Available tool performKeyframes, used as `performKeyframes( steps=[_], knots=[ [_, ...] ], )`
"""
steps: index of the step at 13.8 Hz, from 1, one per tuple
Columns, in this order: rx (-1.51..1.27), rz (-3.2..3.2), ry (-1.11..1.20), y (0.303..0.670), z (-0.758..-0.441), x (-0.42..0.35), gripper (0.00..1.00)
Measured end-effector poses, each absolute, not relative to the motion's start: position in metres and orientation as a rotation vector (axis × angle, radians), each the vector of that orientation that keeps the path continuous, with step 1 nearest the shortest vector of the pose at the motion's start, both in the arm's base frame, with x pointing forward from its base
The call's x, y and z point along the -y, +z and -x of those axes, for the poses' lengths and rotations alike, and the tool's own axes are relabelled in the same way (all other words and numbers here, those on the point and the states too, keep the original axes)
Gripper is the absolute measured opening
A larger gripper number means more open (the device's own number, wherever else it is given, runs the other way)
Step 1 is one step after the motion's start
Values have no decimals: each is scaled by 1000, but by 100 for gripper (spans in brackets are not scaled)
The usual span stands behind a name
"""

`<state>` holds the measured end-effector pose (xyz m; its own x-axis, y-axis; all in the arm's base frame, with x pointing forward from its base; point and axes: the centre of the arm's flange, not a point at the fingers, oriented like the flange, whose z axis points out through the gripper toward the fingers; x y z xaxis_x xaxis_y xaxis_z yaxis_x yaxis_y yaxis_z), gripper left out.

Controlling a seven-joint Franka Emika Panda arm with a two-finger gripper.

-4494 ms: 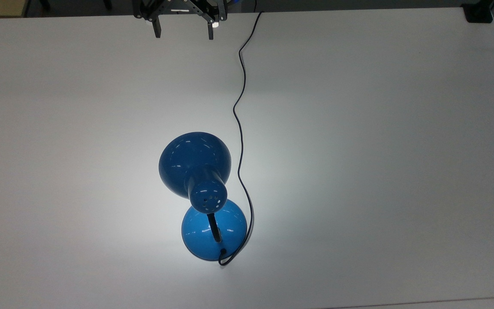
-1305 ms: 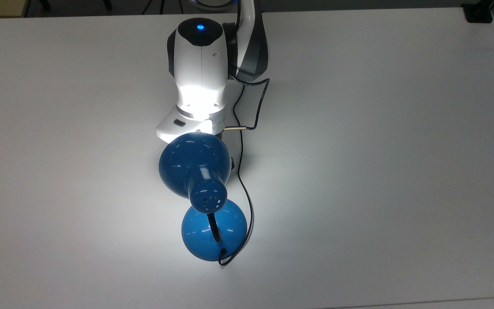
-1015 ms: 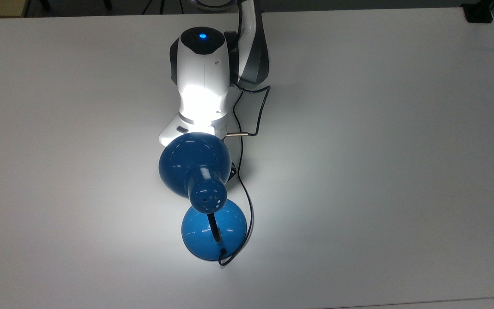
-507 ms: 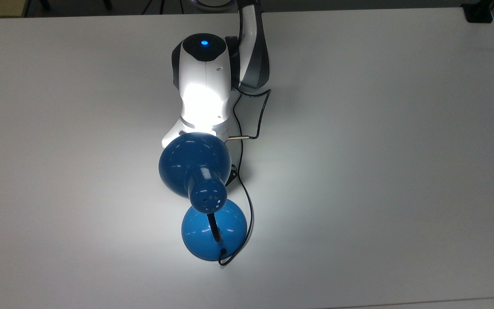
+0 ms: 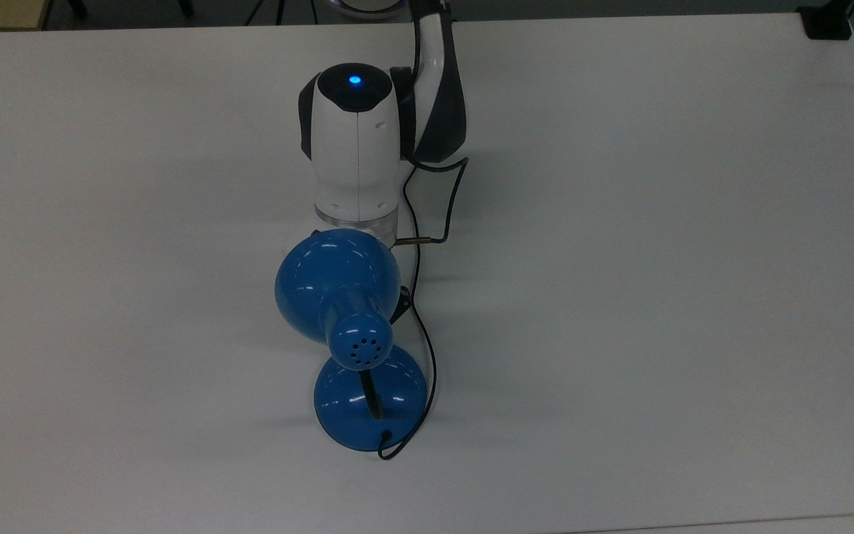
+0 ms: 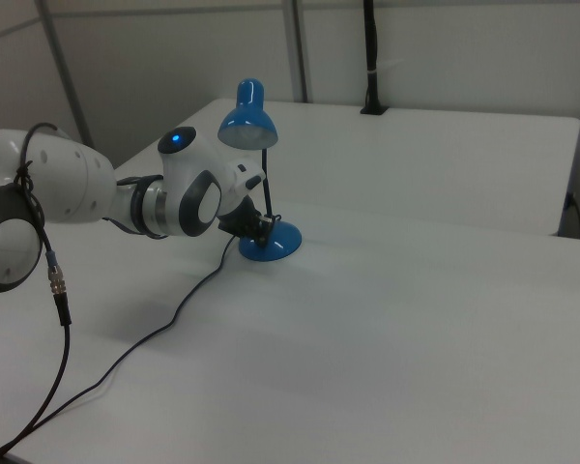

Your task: Turn off the lamp

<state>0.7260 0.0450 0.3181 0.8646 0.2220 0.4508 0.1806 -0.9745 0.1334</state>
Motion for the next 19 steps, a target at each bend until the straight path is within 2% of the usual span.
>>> performKeyframes(
  steps=[4,6,7,12,14,15,18,19],
  knots=[
    [-316,-2939,770,341,-725,-45,1],
    [-304,-2962,662,364,-713,-42,2],
    [-296,-2980,563,374,-705,-40,8],
    [-274,-3022,227,438,-661,-38,62],
    [-252,-3028,102,479,-633,-34,91],
    [-240,-3029,46,506,-614,-31,100],
    [-189,-3050,31,583,-562,-22,100],
    [-166,-3067,57,598,-553,-19,100]
  ],
)
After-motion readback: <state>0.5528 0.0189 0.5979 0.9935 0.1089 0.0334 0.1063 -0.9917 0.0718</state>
